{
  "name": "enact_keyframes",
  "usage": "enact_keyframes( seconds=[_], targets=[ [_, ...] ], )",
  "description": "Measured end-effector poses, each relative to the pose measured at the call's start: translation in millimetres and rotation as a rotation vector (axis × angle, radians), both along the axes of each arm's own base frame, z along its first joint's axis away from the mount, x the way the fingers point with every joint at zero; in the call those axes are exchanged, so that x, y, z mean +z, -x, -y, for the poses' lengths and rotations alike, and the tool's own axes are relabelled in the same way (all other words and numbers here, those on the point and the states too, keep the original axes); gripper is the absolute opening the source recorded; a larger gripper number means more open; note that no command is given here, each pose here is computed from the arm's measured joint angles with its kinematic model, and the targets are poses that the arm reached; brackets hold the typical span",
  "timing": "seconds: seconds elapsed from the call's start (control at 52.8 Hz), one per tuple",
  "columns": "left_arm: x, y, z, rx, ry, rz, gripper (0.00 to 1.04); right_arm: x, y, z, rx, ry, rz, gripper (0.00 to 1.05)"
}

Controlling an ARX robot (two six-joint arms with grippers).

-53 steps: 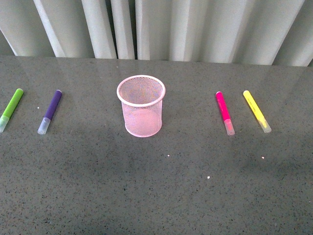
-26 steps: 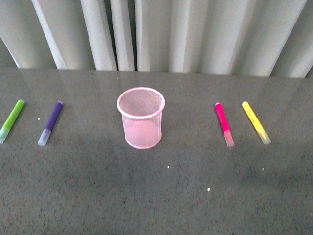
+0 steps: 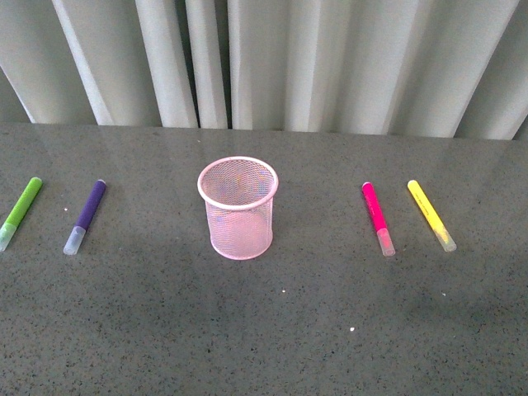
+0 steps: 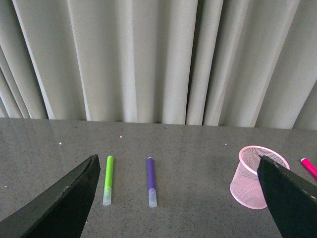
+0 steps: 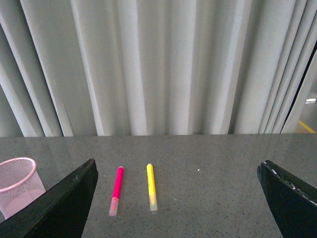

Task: Insert purple and pink pens into pink cup

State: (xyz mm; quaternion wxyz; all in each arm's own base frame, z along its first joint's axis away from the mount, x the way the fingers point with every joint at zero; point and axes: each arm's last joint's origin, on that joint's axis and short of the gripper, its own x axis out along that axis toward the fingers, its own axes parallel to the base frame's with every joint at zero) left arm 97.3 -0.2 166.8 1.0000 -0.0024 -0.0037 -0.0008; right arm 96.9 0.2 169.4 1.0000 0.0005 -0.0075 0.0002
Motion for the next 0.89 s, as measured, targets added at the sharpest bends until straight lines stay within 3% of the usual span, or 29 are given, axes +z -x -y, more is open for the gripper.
enact_keyframes(
  seconds=[0.493, 0.568, 0.663, 0.758, 0.891],
  targets=[
    [0, 0, 0, 0.008, 0.003, -0.008, 0.98, 0, 0, 0, 0.000, 0.000, 0.000, 0.98],
    [1, -2, -2, 0.106, 0.074, -0.233, 0.98, 0, 0, 0, 0.000, 0.000, 0.000, 0.98],
    [4, -13, -5, 0.139, 0.122, -0.372, 0.98, 0, 0, 0, 0.000, 0.000, 0.000, 0.98],
    [15, -29, -9, 0.116, 0.165, -0.372, 0.98, 0, 0, 0, 0.000, 0.000, 0.000, 0.98],
    [55, -72, -20, 0.054, 0.180, -0.293, 0.98, 0, 0, 0, 0.000, 0.000, 0.000, 0.98]
  ],
)
